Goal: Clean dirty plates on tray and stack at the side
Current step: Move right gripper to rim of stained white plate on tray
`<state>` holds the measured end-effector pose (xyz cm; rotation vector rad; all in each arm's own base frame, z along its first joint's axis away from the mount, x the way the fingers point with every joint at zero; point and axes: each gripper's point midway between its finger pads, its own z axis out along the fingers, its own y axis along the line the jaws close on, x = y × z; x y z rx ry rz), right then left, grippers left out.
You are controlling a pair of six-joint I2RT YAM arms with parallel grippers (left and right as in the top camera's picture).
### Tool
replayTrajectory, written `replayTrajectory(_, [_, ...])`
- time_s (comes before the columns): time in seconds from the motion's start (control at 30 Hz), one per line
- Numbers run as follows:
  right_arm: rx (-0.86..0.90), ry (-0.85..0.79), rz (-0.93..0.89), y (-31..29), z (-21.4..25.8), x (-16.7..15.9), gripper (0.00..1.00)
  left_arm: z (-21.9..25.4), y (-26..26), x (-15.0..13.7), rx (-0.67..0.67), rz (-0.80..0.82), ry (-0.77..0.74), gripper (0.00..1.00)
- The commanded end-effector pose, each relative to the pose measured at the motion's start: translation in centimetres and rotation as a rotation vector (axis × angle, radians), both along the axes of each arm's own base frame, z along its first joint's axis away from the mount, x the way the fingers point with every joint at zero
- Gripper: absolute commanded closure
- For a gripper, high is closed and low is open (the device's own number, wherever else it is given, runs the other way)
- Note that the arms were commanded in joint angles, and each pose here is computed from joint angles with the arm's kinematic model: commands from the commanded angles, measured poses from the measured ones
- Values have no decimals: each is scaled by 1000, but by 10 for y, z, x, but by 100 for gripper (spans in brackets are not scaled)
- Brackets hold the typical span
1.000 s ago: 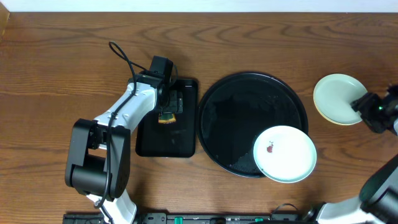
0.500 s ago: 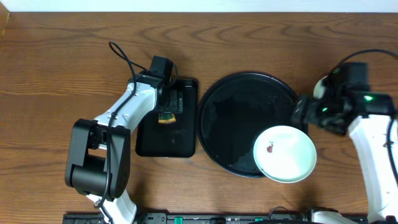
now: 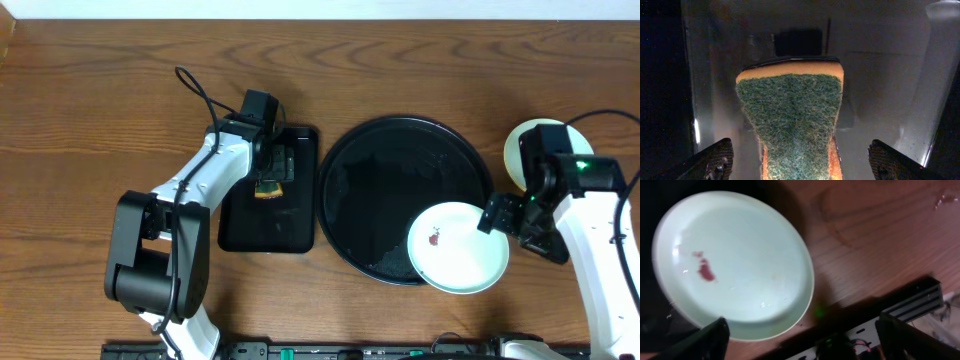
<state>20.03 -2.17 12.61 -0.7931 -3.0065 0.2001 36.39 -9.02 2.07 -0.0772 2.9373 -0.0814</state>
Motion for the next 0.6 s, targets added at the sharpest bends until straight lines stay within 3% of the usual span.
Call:
replayTrajectory(0.0, [-72, 4, -112, -12, -13, -8, 12, -4, 0, -4, -1, -6, 16, 13])
replayTrajectory(0.27, [-15, -8, -127, -2, -57, -11, 46, -4, 0, -4, -1, -6, 16, 13])
replayTrajectory(0.57, [-17, 2, -131, -2, -62, -15, 48, -4, 0, -4, -1, -6, 16, 13])
